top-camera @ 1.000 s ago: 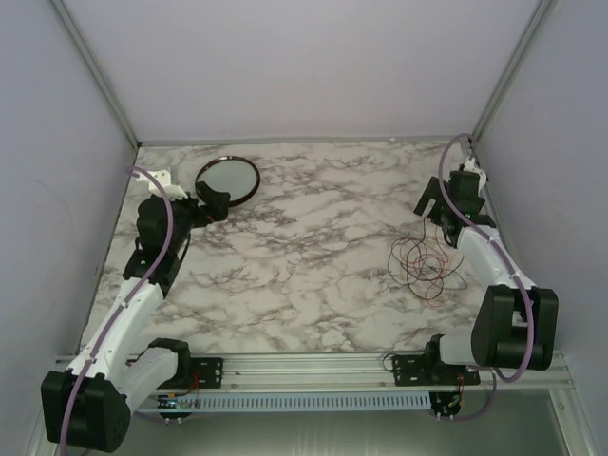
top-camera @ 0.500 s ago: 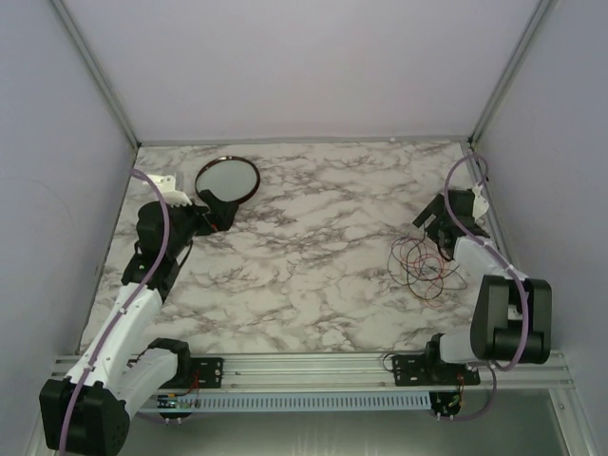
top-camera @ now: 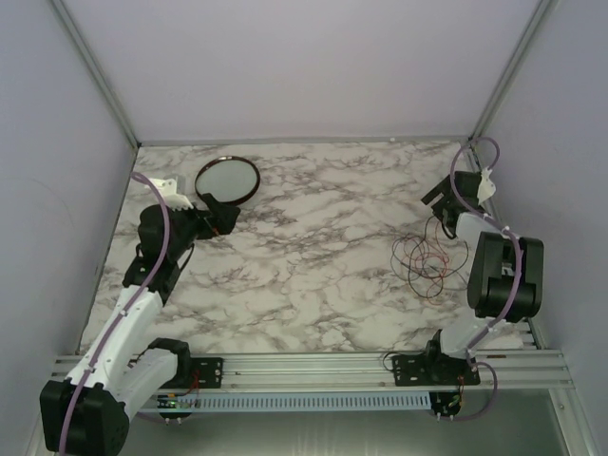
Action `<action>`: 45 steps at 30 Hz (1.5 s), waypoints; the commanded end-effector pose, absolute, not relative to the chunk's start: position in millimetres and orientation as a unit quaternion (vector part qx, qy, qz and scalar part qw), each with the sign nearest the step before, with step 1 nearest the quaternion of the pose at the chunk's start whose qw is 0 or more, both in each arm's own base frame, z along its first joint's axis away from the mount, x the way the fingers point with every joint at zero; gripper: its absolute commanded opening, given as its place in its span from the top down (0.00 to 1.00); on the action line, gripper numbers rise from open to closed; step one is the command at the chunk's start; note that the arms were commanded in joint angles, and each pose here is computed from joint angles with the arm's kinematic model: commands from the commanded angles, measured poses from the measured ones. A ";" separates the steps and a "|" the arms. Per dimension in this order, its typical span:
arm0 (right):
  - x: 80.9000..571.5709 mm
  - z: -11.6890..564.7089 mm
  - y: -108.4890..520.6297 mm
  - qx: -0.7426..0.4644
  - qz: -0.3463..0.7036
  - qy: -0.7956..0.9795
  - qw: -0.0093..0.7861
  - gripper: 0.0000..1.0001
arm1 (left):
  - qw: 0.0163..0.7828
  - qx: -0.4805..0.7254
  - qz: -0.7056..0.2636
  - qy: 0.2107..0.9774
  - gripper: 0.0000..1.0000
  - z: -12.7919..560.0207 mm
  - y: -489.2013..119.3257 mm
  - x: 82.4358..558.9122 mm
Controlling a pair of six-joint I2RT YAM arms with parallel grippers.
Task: Zip-tie the wires
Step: Untie the cable at the center of the board.
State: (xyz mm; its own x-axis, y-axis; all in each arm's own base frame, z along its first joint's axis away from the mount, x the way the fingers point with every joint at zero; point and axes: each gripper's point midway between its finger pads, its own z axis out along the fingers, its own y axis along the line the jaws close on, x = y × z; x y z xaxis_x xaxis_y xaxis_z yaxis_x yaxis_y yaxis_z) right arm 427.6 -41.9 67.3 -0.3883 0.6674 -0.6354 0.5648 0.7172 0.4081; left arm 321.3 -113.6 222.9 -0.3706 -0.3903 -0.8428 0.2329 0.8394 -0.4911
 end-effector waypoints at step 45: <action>371.1 41.3 -55.9 0.289 -0.025 0.902 0.319 0.68 | 0.556 -0.035 -0.299 0.775 0.00 226.0 -125.3 322.0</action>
